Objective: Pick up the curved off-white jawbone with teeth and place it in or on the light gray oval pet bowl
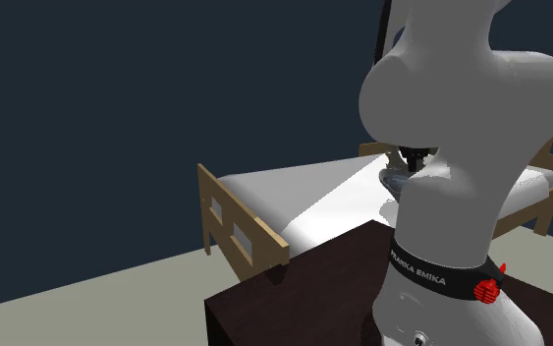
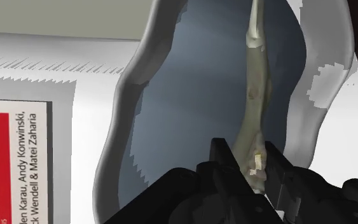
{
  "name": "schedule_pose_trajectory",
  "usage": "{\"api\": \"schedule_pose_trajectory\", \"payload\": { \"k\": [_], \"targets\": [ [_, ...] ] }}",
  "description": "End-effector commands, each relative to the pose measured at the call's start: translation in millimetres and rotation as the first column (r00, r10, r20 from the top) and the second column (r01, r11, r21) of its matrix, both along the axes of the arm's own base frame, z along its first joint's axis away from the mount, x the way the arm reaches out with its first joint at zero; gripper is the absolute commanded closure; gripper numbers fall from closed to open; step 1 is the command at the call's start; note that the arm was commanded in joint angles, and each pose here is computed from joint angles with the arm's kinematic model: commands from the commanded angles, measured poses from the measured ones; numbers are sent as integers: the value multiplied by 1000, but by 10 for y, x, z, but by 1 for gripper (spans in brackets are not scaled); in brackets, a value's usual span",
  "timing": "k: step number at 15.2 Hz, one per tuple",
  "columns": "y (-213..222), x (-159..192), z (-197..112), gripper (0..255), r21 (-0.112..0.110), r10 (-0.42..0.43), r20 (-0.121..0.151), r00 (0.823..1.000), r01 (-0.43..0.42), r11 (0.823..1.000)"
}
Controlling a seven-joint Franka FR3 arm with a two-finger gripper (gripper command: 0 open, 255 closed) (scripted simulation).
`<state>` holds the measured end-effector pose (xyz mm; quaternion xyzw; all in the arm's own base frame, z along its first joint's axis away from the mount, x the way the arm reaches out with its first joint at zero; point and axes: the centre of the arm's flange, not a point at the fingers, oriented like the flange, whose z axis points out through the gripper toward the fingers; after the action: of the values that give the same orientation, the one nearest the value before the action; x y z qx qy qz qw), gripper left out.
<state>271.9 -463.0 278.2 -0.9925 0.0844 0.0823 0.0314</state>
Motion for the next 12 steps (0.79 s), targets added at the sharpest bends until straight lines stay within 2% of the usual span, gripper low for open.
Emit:
{"api": "schedule_pose_trajectory", "payload": {
  "k": [1,7,8,12],
  "targets": [
    [-5,-9,-28,255,0,0,0,1000,0,1000],
    [-5,-9,-28,255,0,0,0,1000,0,1000],
    [-5,-9,-28,0,0,0,0,1000,0,1000],
    [-5,-9,-28,0,0,0,0,1000,0,1000]
  ]
}}
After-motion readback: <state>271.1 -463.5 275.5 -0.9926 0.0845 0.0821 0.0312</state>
